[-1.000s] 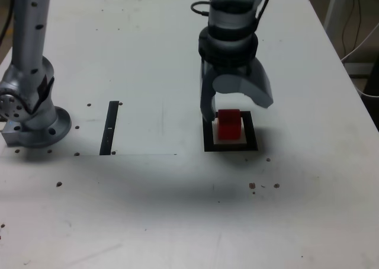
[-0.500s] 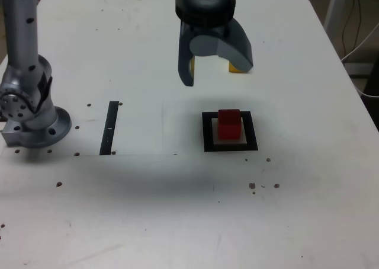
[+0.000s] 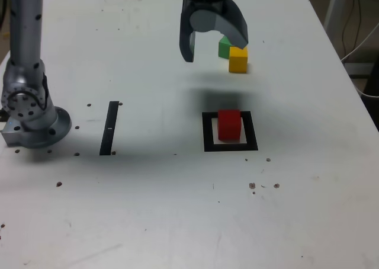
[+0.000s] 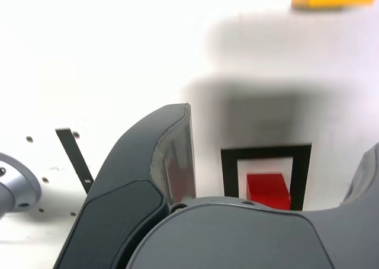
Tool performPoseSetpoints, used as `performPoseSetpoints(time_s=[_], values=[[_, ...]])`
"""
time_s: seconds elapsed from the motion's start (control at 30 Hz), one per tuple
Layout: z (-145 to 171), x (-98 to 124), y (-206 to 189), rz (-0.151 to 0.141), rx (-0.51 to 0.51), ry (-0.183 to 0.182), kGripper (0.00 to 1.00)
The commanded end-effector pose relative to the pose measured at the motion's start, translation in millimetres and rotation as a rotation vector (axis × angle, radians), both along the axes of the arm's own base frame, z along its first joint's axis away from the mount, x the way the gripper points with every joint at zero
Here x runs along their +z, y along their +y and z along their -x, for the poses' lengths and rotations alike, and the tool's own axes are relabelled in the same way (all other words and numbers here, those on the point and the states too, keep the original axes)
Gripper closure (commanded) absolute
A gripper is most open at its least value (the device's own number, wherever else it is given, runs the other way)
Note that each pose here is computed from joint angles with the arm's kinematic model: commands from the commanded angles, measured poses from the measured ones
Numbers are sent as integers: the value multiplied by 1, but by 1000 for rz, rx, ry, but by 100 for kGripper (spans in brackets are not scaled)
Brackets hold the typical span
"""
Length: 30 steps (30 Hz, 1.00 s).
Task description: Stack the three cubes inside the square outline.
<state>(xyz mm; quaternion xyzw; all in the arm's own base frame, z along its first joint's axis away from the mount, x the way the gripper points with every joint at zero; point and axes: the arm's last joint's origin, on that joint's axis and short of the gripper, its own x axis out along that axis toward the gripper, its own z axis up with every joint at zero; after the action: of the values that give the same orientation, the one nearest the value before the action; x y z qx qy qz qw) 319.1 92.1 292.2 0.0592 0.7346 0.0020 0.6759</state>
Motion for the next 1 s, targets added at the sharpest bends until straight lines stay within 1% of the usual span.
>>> performPoseSetpoints(time_s=[0.0,0.2,0.37,0.73,0.97], values=[[-4,-2,8,6,-1,1,0],[-16,-15,31,17,6,13,0],[-29,-27,39,13,4,18,0],[-55,-49,52,4,9,14,1],[-68,-62,65,-9,26,-4,2]])
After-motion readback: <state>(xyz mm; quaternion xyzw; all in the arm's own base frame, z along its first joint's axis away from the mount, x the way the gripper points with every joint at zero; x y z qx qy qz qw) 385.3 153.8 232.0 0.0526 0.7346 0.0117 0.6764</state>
